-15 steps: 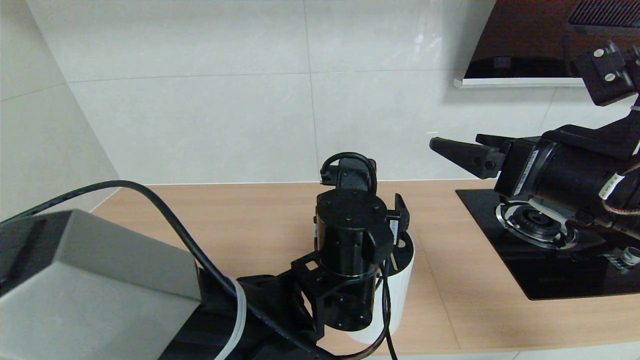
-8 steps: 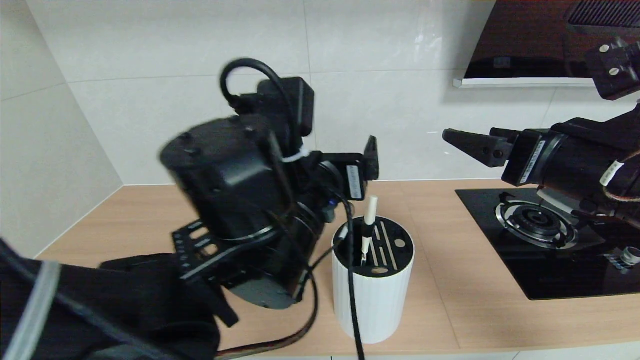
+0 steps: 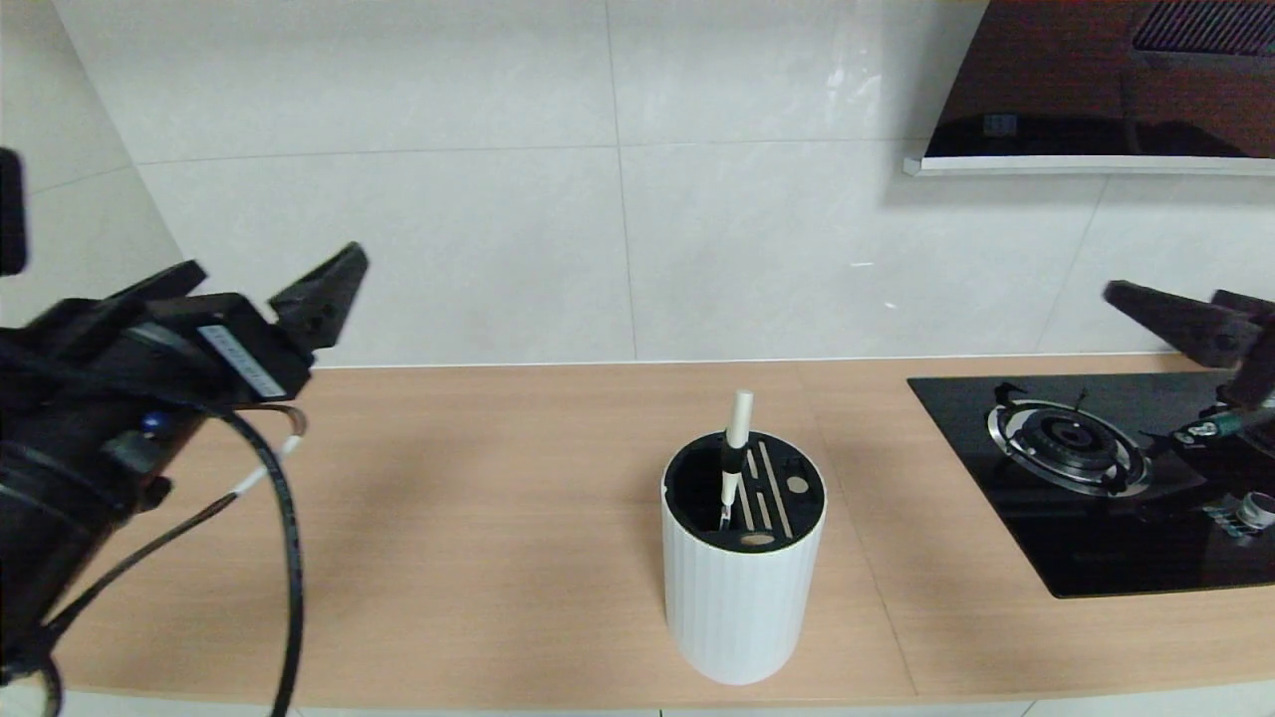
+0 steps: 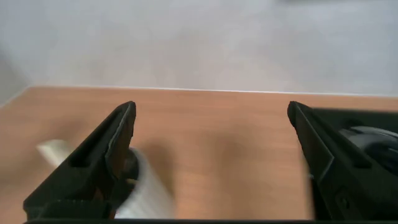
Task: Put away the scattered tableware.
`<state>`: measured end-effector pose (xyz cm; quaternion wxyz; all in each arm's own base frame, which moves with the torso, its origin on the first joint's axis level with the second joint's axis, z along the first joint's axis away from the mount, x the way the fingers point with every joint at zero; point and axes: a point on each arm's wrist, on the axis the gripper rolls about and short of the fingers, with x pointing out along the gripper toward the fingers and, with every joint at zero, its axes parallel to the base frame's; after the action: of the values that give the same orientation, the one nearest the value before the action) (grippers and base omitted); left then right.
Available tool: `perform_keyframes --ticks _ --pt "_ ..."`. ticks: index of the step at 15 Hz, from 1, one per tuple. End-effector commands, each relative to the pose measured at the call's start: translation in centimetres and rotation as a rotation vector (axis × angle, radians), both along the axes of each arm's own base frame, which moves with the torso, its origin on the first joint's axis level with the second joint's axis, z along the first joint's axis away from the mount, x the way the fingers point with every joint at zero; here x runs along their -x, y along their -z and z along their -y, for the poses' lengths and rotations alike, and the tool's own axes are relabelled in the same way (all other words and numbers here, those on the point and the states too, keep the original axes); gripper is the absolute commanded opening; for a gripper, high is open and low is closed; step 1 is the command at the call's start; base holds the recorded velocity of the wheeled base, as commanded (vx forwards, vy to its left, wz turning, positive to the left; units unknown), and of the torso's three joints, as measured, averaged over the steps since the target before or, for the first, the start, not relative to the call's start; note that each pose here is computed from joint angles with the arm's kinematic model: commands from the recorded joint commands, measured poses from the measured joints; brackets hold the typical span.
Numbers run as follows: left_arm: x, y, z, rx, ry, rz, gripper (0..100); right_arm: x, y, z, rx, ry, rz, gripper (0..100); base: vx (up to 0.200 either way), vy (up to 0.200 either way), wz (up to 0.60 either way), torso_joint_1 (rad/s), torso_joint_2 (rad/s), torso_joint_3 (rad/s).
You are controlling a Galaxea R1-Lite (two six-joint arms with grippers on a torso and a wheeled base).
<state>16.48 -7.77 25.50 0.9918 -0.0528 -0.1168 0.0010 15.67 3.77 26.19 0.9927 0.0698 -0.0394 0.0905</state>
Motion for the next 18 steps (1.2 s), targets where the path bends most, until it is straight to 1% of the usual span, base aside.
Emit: perform_keyframes --ticks 1,2,3,4,5,6,7,9,10,11,12,13,14,15,16,17,18 --pt "5.5 -0.2 -4.4 0.035 -0.105 0.076 100 7.0 0.4 2.9 -0.027 0.12 0.146 100 0.0 0.0 0.0 0.0 0.0 0.0" --pt "8.0 0.4 -5.4 0.03 -0.106 0.068 100 9.4 0.8 3.3 -0.032 0.134 0.196 100 0.0 0.0 0.0 0.0 0.0 0.0" --pt "10.3 1.1 -6.4 0.019 -0.107 0.046 100 11.5 1.0 3.5 -0.036 0.145 0.228 100 0.0 0.0 0.0 0.0 0.0 0.0" --pt "12.3 1.7 -7.2 0.014 -0.116 0.03 100 13.5 1.4 3.7 -0.037 0.148 0.242 100 0.0 0.0 0.0 0.0 0.0 0.0" --pt "15.0 2.8 -8.4 0.003 -0.143 0.01 100 16.2 2.1 4.0 -0.034 0.149 0.244 100 0.0 0.0 0.0 0.0 0.0 0.0" --pt "16.0 3.1 -8.7 0.0 -0.144 0.014 100 17.1 2.3 4.0 -0.032 0.149 0.241 100 0.0 0.0 0.0 0.0 0.0 0.0" --pt "18.8 4.0 -9.3 -0.015 -0.142 0.033 100 19.9 3.3 4.3 -0.027 0.148 0.212 100 0.0 0.0 0.0 0.0 0.0 0.0" --pt "21.4 5.7 -9.5 -0.03 -0.122 0.073 100 22.4 4.8 4.5 -0.014 0.149 0.167 100 0.0 0.0 0.0 0.0 0.0 0.0" --pt "22.4 6.6 -9.5 -0.035 -0.137 0.08 100 23.1 5.5 4.6 0.02 0.158 0.165 100 0.0 0.0 0.0 0.0 0.0 0.0" --pt "22.3 6.9 -9.3 -0.021 -0.189 0.065 100 23.6 6.4 4.5 0.063 0.19 0.155 100 0.0 0.0 0.0 0.0 0.0 0.0" --pt "22.4 6.7 -9.3 0.037 -0.243 0.086 100 24.0 7.2 4.0 0.082 0.253 0.159 100 0.0 0.0 0.0 0.0 0.0 0.0" --pt "22.5 6.5 -9.3 0.096 -0.285 0.111 100 24.3 8.1 3.8 0.082 0.275 0.173 100 0.0 0.0 0.0 0.0 0.0 0.0" --pt "22.7 6.7 -9.1 0.109 -0.327 0.117 100 23.9 8.8 3.9 0.089 0.286 0.153 100 0.0 0.0 0.0 0.0 0.0 0.0" --pt "23.1 7.7 -8.8 0.092 -0.356 0.122 100 23.7 9.1 4.0 0.077 0.328 0.141 100 0.0 0.0 0.0 0.0 0.0 0.0" --pt "23.1 9.1 -8.6 0.037 -0.35 0.092 100 23.4 9.4 4.1 0.073 0.364 0.121 100 0.0 0.0 0.0 0.0 0.0 0.0" --pt "22.3 10.3 -8.6 0.013 -0.358 0.042 100 22.8 10.3 4.1 0.078 0.368 0.084 100 0.0 0.0 0.0 0.0 0.0 0.0" --pt "21.3 11.8 -8.6 0.009 -0.362 -0.002 100 21.9 11.6 4.1 0.091 0.368 0.03 100 0.0 0.0 0.0 0.0 0.0 0.0"
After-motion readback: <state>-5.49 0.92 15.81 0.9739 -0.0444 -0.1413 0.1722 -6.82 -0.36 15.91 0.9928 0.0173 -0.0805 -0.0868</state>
